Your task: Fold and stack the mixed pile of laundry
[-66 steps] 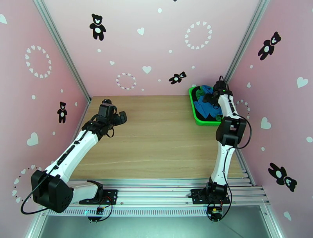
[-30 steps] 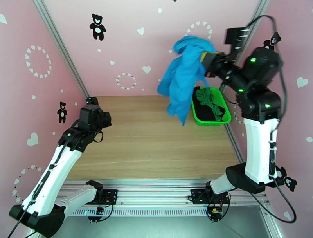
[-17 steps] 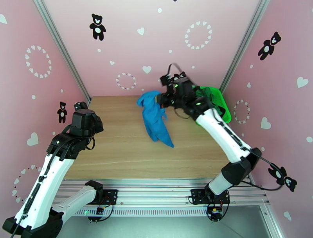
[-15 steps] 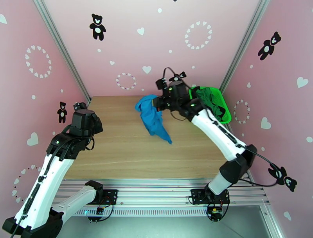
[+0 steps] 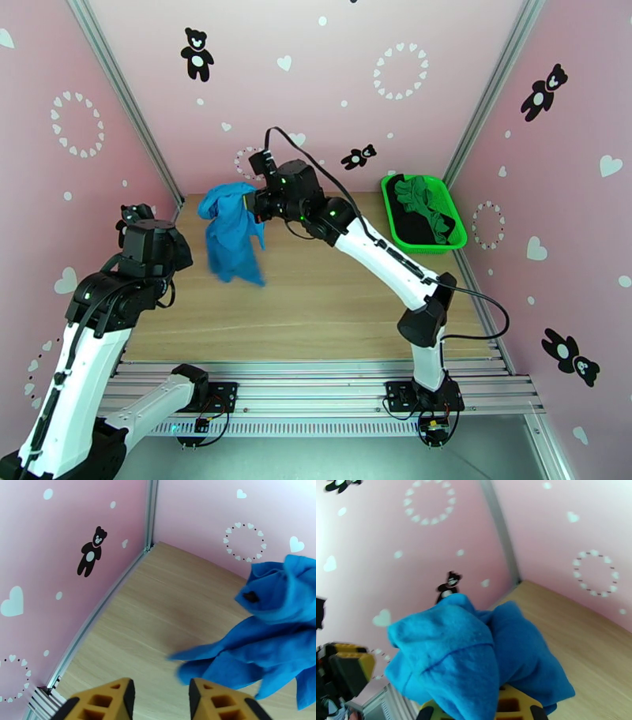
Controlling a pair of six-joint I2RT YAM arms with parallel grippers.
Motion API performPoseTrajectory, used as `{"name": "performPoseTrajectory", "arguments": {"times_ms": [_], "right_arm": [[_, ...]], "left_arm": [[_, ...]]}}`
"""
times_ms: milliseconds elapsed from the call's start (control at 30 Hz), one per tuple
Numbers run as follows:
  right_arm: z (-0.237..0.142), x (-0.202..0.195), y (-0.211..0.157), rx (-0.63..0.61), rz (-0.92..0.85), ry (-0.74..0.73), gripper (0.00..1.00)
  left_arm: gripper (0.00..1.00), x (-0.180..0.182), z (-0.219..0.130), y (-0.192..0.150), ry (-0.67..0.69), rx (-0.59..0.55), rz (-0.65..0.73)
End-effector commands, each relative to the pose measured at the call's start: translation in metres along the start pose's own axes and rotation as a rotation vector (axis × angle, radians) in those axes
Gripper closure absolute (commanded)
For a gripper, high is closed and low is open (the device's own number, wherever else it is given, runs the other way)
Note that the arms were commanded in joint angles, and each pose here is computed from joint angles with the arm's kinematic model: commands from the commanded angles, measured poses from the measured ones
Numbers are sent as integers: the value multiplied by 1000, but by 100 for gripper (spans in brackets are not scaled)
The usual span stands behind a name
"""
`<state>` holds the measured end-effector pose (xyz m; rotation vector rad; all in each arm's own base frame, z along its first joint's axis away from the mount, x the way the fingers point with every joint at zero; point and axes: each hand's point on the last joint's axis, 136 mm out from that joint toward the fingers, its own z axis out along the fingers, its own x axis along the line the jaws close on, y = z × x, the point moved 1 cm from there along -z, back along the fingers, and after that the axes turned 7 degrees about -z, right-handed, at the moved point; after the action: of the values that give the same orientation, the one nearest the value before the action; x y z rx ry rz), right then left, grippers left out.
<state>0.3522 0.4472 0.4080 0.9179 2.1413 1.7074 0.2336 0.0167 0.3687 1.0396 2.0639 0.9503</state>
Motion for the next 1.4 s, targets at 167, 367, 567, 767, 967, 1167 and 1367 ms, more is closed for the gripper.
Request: {"name": "performPoseTrajectory", "arguments": {"times_ms": [167, 367, 567, 767, 967, 1167, 1367], "right_arm": [[-57, -124, -144, 273, 150, -539, 66], [-167, -191, -275, 484, 255, -870, 13], [-210, -194, -249, 454, 152, -886, 1], [-141, -198, -227, 549, 52, -644, 4], [-60, -243, -224, 617, 20, -577, 12], [-2, -303, -256, 666, 109, -575, 21], [29, -326, -294, 712, 215, -541, 29]], "left_arm": [[50, -18, 22, -21, -16, 101, 75], [25, -39, 43, -42, -54, 196, 90], [13, -57, 66, -75, -100, 310, 84], [19, -59, 127, -125, 51, 422, 106], [22, -56, 206, -146, 152, 476, -10], [23, -80, 270, -165, 132, 545, -38], [27, -86, 314, -200, 182, 623, -15]]}}
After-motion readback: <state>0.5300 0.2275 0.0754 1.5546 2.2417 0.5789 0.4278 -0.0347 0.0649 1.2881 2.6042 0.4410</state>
